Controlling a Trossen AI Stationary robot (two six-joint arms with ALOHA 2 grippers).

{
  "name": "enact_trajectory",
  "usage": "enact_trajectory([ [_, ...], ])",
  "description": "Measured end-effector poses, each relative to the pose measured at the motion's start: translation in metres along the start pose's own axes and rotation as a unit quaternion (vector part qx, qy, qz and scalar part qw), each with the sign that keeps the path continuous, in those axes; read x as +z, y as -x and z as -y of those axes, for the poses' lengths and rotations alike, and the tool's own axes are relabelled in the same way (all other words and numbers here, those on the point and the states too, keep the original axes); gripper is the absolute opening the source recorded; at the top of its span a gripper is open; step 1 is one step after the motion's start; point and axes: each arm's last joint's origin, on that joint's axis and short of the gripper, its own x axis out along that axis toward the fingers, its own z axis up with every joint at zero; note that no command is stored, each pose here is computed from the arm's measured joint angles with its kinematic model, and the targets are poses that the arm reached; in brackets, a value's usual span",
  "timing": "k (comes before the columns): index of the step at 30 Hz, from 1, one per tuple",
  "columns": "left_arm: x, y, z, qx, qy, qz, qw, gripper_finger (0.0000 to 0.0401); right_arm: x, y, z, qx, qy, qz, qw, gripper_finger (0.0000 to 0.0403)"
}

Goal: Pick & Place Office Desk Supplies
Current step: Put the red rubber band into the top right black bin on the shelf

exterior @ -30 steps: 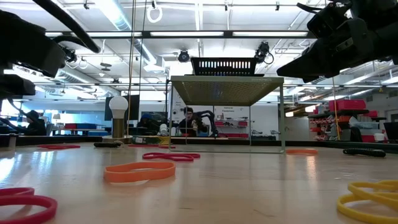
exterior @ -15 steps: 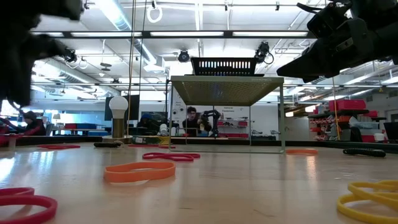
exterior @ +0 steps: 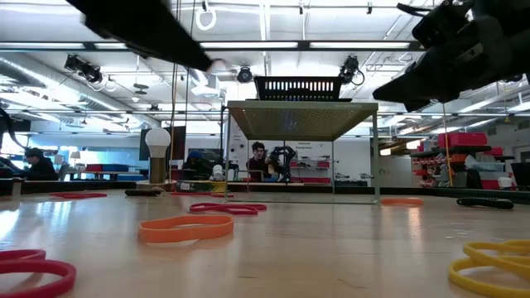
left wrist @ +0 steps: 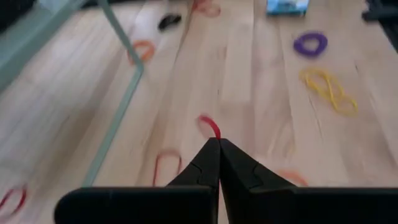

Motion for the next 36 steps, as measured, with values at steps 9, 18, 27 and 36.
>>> enact_trajectory([
  [9,0.008,-0.045,-0.023,-0.025,0.006,0.095,0.995,0.0006,0.005,-0.015,-0.024,0.045,0.013,0.009,0.999,0.0112],
  [18,0.017,-0.066,-0.042,-0.037,0.013,0.132,0.991,0.0007,0.016,-0.055,-0.041,0.062,0.059,-0.017,0.996,0.0178],
  [27,0.022,-0.067,-0.045,-0.048,0.01,0.154,0.987,0.0007,0.021,-0.08,-0.041,0.057,0.056,-0.022,0.997,0.0192],
  [36,0.028,-0.07,-0.052,-0.037,0.022,0.174,0.984,0.0007,0.024,-0.099,-0.044,0.1,0.045,-0.002,0.994,0.0192],
])
